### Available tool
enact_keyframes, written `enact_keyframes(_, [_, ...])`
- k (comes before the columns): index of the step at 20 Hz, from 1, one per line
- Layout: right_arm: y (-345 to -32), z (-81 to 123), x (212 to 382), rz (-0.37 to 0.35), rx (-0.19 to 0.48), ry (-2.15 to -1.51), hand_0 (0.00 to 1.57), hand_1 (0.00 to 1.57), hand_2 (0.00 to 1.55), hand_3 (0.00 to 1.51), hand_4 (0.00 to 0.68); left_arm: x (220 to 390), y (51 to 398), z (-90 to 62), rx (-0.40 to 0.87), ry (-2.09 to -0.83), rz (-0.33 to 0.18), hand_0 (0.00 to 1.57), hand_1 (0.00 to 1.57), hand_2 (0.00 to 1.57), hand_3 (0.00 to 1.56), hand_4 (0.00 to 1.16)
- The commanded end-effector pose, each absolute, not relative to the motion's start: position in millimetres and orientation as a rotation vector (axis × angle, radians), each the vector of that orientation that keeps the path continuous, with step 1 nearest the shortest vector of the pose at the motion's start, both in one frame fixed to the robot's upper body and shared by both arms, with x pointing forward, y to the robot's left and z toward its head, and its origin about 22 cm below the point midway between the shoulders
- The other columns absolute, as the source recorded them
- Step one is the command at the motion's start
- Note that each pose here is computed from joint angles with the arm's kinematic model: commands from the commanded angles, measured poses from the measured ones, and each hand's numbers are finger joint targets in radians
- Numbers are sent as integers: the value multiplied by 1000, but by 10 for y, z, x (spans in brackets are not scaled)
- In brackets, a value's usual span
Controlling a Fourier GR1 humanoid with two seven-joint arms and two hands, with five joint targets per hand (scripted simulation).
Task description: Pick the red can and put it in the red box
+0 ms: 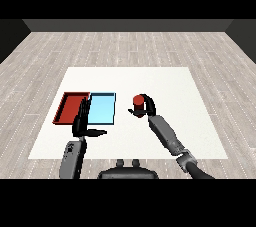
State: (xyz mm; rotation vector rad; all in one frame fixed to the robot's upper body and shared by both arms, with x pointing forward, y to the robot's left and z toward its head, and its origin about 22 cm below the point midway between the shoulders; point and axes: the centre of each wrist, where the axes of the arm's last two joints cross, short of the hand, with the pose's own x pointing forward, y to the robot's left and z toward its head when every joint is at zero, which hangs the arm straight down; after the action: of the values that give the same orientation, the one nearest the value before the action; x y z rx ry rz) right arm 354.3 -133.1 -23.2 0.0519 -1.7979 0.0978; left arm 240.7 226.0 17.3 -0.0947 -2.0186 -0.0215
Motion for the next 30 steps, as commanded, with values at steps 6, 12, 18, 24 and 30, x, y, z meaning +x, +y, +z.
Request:
enact_keyframes(6, [-1448, 563, 3467, 75, 95, -1929, 1445, 1445, 1432, 1387, 651, 2490, 1963, 227, -149, -1957, -67, 0, 0, 0, 0, 0])
enact_keyframes(12, [-1125, 386, 3118, 44, 106, -1923, 1451, 1451, 1427, 1380, 653, 2620, 1748, 285, -179, -1928, -89, 0, 0, 0, 0, 0])
enact_keyframes(18, [-899, 291, 2952, 35, 138, -1916, 1451, 1451, 1425, 1380, 650, 2433, 1389, 159, -238, -1884, -97, 0, 0, 0, 0, 0])
enact_keyframes(24, [-855, 234, 3029, 23, 156, -1923, 1458, 1458, 1443, 1397, 659, 2777, 1332, 153, -252, -1817, -94, 0, 0, 0, 0, 0])
enact_keyframes(30, [-698, 510, 3026, 38, 156, -1916, 1459, 1459, 1449, 1380, 633, 2808, 1241, 80, -291, -1786, -108, 0, 0, 0, 0, 0])
